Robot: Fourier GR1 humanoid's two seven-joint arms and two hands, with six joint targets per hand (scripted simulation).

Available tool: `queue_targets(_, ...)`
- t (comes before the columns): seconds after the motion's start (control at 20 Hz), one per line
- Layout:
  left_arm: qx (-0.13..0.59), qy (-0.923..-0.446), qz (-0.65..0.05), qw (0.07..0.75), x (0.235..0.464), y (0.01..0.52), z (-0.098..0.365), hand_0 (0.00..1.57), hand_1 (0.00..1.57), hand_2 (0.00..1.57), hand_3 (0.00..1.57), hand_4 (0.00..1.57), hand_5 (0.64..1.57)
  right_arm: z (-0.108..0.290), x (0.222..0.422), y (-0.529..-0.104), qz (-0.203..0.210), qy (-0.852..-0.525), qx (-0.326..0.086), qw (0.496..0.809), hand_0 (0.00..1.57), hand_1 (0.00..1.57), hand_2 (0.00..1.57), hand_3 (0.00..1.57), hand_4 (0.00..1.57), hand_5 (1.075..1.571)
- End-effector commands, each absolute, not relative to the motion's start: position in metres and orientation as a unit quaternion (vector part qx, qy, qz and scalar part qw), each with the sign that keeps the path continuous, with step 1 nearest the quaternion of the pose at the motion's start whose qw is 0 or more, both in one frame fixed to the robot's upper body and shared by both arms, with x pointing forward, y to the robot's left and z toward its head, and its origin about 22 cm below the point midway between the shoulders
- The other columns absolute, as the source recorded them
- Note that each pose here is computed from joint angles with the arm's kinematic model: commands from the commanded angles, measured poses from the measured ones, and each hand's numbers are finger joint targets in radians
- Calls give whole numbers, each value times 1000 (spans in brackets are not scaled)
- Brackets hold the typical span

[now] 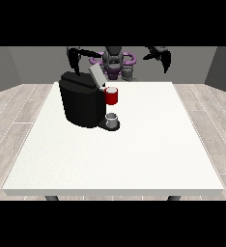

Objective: Insert the coffee pod into the coffee machine and close the lid

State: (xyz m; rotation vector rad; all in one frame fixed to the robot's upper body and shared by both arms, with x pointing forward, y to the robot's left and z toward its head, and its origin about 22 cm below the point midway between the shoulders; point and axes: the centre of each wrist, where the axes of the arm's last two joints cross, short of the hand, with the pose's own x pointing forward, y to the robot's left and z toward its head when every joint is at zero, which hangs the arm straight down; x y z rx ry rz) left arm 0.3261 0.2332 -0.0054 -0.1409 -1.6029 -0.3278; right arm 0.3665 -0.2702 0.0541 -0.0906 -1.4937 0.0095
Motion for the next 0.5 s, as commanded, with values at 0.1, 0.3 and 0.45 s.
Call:
queue_targets(0.1,-56,-721,-139,676,312,227,14,0,0,0,0,374,1571,62,380,-254,33,-676,-25,736,0,0,0,0,0,1571)
queue_targets(0.3,-48,-750,-138,645,306,247,20,0,0,0,0,377,1571,67,388,-244,46,-708,-19,704,0,0,0,0,0,1571)
queue_targets(0.45,-21,-738,-110,666,314,255,23,0,0,0,0,381,1571,54,379,-204,78,-698,3,712,0,0,0,0,0,1571)
